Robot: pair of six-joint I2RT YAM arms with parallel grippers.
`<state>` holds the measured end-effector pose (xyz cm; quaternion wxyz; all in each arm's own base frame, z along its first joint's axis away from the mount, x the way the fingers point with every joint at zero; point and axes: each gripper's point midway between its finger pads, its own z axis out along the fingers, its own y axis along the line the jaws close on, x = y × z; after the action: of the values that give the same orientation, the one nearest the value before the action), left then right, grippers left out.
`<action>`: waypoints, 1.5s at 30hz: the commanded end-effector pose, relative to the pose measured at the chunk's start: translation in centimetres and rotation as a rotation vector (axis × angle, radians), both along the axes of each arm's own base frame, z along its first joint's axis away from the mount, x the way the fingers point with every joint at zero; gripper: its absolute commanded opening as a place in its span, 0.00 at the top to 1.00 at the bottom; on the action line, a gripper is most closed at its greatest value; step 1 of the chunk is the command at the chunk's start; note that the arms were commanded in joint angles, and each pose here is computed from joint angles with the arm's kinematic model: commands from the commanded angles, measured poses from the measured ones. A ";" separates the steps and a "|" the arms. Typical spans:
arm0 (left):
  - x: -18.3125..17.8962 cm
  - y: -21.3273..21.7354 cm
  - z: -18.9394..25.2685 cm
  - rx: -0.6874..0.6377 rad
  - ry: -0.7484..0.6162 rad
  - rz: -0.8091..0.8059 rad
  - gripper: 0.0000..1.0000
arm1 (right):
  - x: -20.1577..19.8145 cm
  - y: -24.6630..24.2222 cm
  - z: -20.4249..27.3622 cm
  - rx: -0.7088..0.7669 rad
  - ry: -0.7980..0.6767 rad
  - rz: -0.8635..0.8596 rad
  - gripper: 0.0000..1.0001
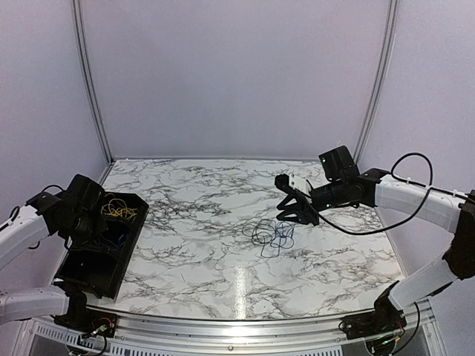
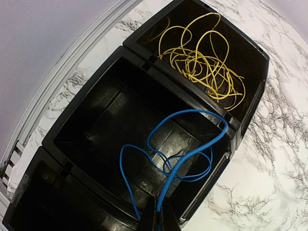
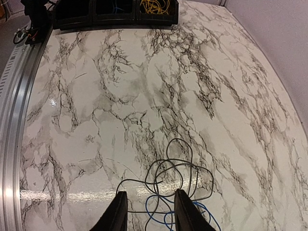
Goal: Untangle the cables
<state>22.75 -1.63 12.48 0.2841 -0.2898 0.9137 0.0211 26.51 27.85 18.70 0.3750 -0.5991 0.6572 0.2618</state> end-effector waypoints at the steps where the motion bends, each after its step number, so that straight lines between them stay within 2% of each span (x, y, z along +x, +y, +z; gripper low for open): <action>1: -1.3 0.3 -0.1 -0.048 -0.014 0.048 1.00 | -0.2 0.2 0.0 -0.013 -0.002 0.012 0.66; 4: -1.6 0.6 -0.3 -0.078 -0.039 0.110 1.00 | -0.3 0.2 -0.1 -0.015 0.001 0.014 0.66; 9: -1.1 1.8 0.2 -0.052 -0.082 0.223 1.00 | -0.4 0.3 0.0 -0.014 -0.004 0.016 0.66; 16: 1.3 1.9 0.8 -0.139 -0.233 0.373 1.00 | -0.3 0.2 -0.1 -0.019 -0.008 0.012 0.66; 23: 1.9 2.0 -1.0 -0.158 -0.243 0.449 1.00 | -0.2 0.2 -0.3 -0.025 -0.006 0.009 0.66; 28: 1.3 2.0 -1.6 -0.173 -0.241 0.452 0.70 | -0.2 0.2 -0.5 -0.029 -0.003 0.009 0.66; 29: 1.3 2.1 -1.2 -0.177 -0.257 0.450 0.64 | -0.2 0.2 -0.5 -0.029 -0.003 0.010 0.66; 32: 1.5 2.3 0.9 -0.174 -0.322 0.407 0.38 | -0.2 0.2 -0.6 -0.031 -0.002 0.013 0.66; 33: 1.6 2.5 2.0 -0.149 -0.343 0.380 0.33 | -0.3 0.3 -0.6 -0.032 -0.001 0.013 0.66; 38: 1.5 4.9 7.1 0.050 -0.417 0.325 0.30 | -0.4 0.4 -0.7 -0.035 -0.001 0.018 0.66; 45: 4.0 3.0 7.0 0.134 -0.297 0.143 0.30 | -0.4 0.4 -0.9 -0.042 -0.001 0.018 0.66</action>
<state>25.85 1.83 19.98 0.4584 -0.4084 0.7893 0.0099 26.29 28.08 18.08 0.3675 -0.6073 0.6569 0.2542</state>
